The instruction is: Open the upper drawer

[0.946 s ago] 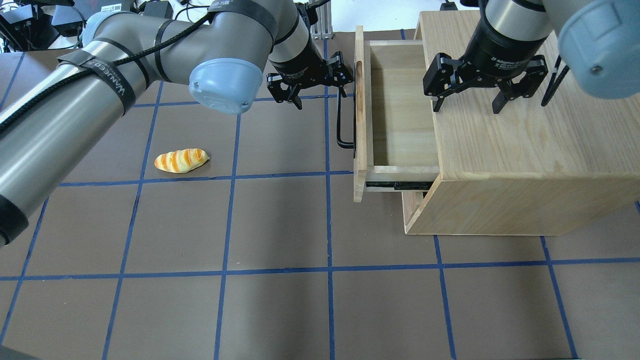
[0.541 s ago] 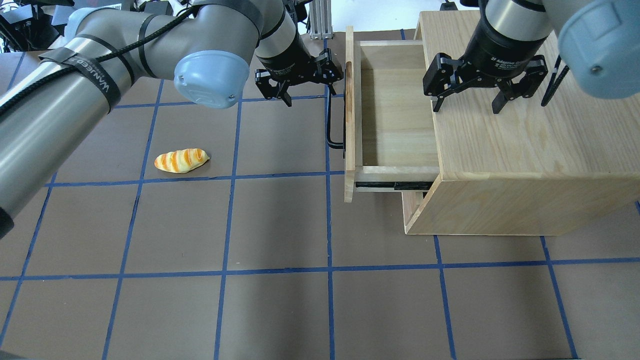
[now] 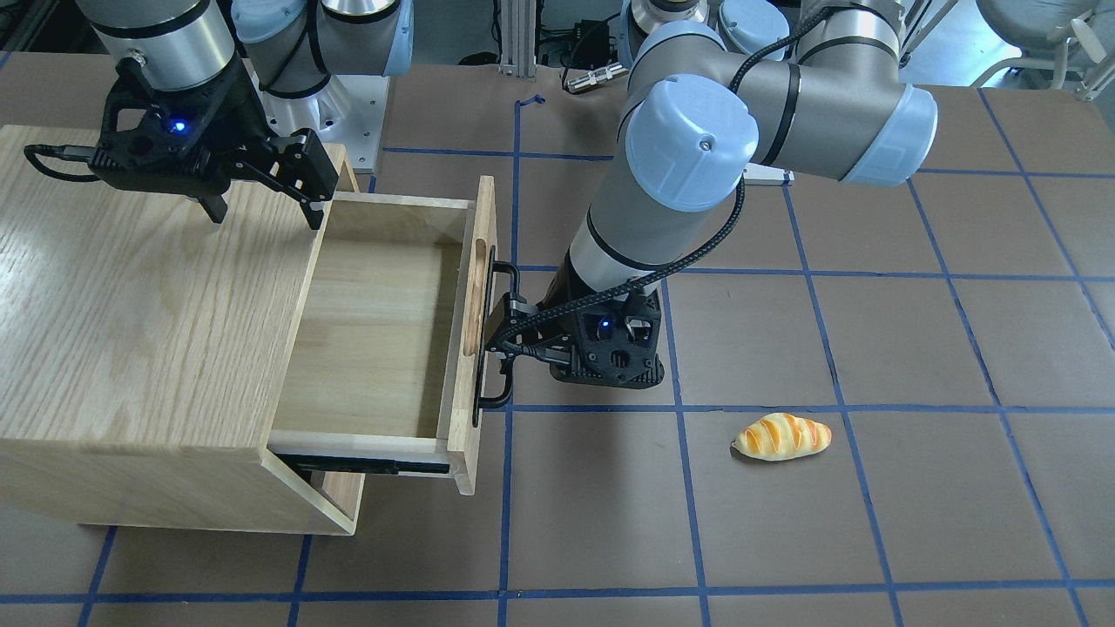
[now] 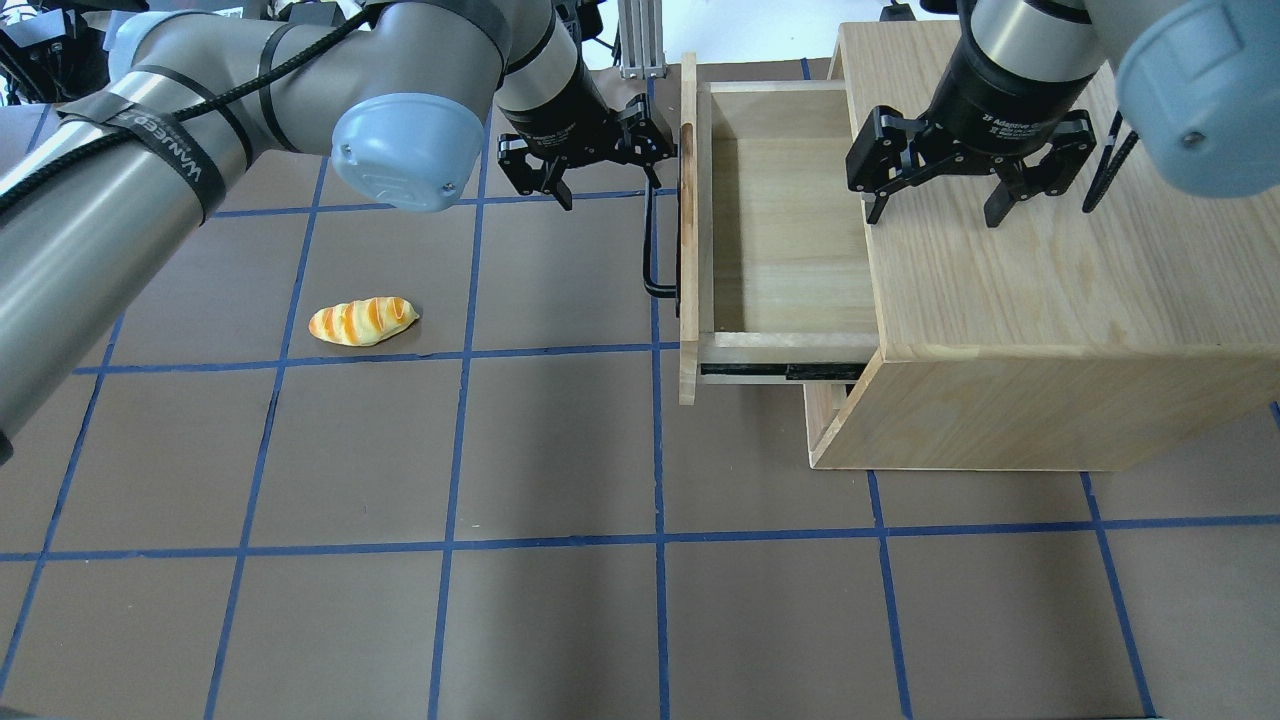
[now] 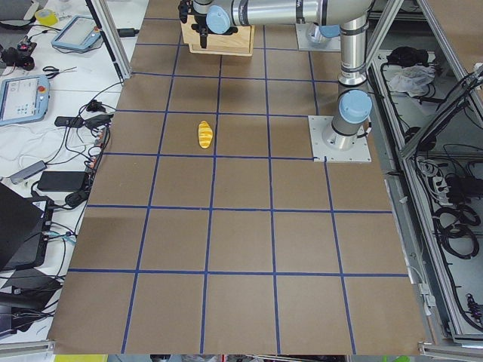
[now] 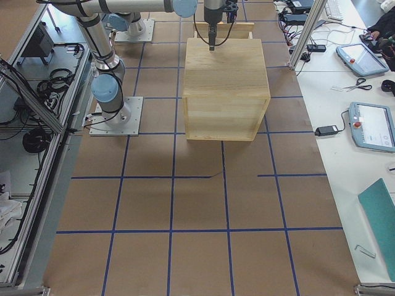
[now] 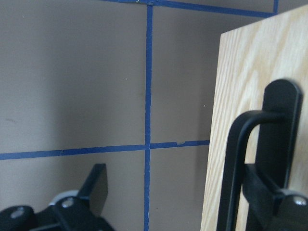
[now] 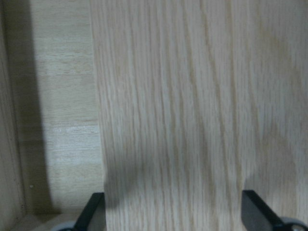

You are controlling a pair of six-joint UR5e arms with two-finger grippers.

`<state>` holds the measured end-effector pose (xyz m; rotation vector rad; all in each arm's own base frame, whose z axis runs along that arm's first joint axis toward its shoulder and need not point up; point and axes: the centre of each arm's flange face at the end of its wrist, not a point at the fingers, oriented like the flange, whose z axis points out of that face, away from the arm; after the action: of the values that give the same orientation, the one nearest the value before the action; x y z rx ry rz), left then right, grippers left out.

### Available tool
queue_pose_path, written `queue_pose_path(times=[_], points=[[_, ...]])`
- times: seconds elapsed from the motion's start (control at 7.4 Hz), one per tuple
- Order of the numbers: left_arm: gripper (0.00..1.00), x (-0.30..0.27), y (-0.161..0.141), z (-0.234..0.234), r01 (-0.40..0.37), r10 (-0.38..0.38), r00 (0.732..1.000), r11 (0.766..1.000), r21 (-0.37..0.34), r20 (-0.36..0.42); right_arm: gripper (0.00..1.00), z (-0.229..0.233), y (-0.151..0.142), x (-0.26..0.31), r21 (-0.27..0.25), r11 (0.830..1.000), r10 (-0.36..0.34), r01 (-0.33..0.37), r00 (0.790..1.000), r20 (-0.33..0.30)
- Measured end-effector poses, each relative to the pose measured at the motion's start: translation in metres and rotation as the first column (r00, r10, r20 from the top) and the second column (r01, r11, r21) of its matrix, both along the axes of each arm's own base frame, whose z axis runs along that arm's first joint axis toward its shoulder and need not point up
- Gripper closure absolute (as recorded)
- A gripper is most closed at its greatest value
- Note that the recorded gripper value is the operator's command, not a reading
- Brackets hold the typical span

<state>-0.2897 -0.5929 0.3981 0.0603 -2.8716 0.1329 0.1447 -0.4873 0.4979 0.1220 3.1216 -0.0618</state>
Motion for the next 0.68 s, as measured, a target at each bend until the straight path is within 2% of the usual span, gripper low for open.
queue_pose_path(times=[0.68], points=[[0.0,0.021,0.0,0.011,0.019,-0.019,1.0,1.0,0.001,0.009,0.0,0.0,0.0,0.0,0.0,1.0,0.0,0.0,1.0,0.0]])
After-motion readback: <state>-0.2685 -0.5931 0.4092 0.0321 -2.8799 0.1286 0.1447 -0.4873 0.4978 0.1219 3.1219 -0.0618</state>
